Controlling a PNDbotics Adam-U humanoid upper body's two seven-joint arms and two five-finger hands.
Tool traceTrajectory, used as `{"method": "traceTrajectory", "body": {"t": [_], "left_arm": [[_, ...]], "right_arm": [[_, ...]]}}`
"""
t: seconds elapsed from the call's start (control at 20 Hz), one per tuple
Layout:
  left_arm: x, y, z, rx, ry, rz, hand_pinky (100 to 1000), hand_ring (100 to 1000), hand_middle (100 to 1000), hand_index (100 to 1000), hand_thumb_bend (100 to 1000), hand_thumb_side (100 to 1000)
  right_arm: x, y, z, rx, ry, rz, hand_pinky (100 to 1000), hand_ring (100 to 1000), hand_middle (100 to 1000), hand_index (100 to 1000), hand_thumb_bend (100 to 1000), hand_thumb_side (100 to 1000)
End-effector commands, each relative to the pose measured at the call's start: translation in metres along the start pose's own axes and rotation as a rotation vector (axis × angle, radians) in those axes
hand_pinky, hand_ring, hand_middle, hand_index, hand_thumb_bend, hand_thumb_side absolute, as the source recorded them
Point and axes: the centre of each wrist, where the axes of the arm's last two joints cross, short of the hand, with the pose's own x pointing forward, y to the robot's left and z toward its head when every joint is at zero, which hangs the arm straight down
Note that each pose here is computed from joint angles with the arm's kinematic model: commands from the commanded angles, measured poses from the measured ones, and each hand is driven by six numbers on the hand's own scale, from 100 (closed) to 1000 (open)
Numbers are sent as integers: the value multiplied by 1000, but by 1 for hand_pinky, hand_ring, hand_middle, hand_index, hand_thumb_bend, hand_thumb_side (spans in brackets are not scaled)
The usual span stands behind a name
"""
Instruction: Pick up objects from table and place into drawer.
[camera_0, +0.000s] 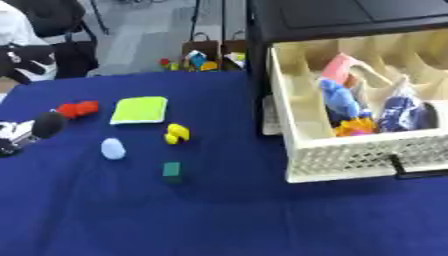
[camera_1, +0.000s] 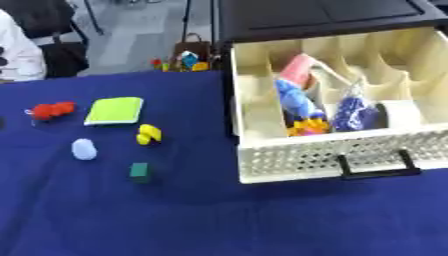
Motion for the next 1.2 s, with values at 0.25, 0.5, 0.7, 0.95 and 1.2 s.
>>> {"method": "traceTrajectory", "body": {"t": [0.25, 0.5, 0.7, 0.95, 1.2], "left_arm": [[-1, 28, -18, -178, 53, -142, 658, 744, 745, 906, 826, 879], [-15, 25, -29, -298, 99, -127, 651, 731, 718, 914, 751, 696], [-25, 18, -33, -352, 131, -107, 640, 714, 691, 886, 664, 653], [-38, 7, -37, -419, 170, -107, 632, 691, 680, 909, 448, 589], [-49, -1, -39, -490, 208, -136, 636, 687, 688, 930, 300, 572]], "right_arm": [[1, 0, -7, 4, -43, -33, 637, 677, 654, 790, 100, 1000], [2, 1, -7, 11, -43, -44, 638, 677, 654, 790, 100, 1000], [2, 1, -7, 13, -43, -49, 639, 678, 652, 791, 100, 1000], [2, 2, -8, 15, -42, -55, 640, 679, 651, 791, 100, 1000], [3, 2, -8, 16, -42, -59, 641, 679, 651, 791, 100, 1000]]}}
